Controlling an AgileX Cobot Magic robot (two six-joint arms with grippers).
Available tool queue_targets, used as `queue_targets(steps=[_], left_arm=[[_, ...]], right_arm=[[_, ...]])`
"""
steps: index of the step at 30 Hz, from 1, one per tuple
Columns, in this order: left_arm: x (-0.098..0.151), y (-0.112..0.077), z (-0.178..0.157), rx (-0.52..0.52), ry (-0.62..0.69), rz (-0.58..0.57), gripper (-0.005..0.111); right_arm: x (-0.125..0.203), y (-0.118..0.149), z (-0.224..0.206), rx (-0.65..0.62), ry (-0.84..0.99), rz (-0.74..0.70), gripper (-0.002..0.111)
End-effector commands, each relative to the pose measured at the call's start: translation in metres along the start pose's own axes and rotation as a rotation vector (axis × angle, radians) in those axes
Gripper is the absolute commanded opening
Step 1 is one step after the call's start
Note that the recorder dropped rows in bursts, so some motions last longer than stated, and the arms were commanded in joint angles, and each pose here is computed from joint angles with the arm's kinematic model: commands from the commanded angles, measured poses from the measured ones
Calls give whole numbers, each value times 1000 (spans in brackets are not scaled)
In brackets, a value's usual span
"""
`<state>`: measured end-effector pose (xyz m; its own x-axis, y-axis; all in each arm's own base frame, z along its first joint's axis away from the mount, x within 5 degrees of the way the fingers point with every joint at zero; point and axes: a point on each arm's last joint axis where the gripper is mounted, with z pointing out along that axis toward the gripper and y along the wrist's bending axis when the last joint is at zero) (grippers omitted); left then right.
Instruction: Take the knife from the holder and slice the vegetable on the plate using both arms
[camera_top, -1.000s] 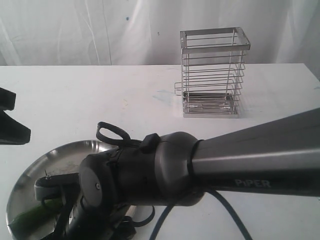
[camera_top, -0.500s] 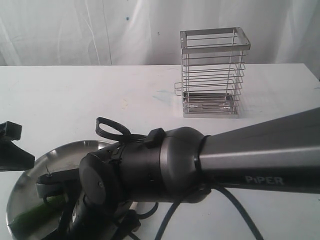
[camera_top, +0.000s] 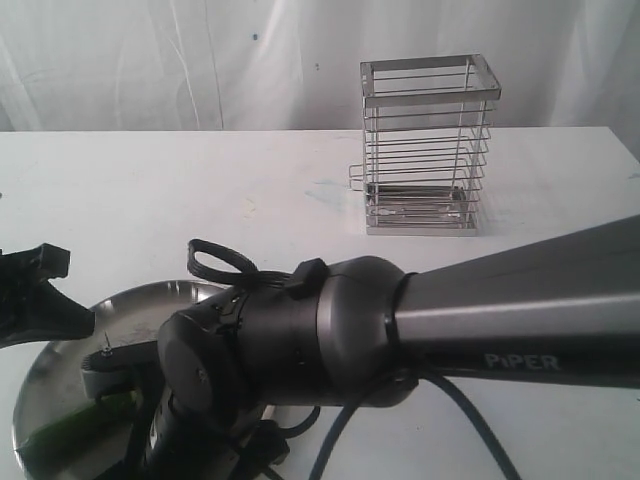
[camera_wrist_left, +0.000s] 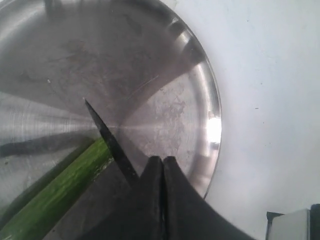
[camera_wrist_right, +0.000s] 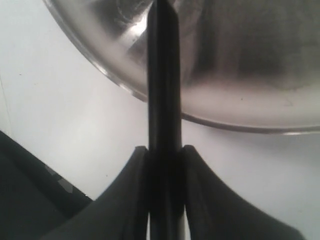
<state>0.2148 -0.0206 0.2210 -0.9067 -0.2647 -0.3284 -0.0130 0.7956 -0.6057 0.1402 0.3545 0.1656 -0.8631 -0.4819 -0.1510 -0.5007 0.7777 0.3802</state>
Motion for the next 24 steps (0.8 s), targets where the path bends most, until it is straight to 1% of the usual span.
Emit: queue_targets(steps=[1,7,13,17,24], left_arm=[[0,4,7,21,11,-24,0],[-4,10,17,38,23,-41,0],[-7,14,29,91,35,-51,0],[-7,22,40,85,74,-57,0],[-6,34,52,56,104,-77,0]], right_arm=[[-1,-1,1,1,-8,0,15],[0,-3,6,2,12,10,15],[0,-3,6,1,10,8,15],[-2,-2,6,-5,-3,10,15],[-2,-2,6,-7,-5,12,15]])
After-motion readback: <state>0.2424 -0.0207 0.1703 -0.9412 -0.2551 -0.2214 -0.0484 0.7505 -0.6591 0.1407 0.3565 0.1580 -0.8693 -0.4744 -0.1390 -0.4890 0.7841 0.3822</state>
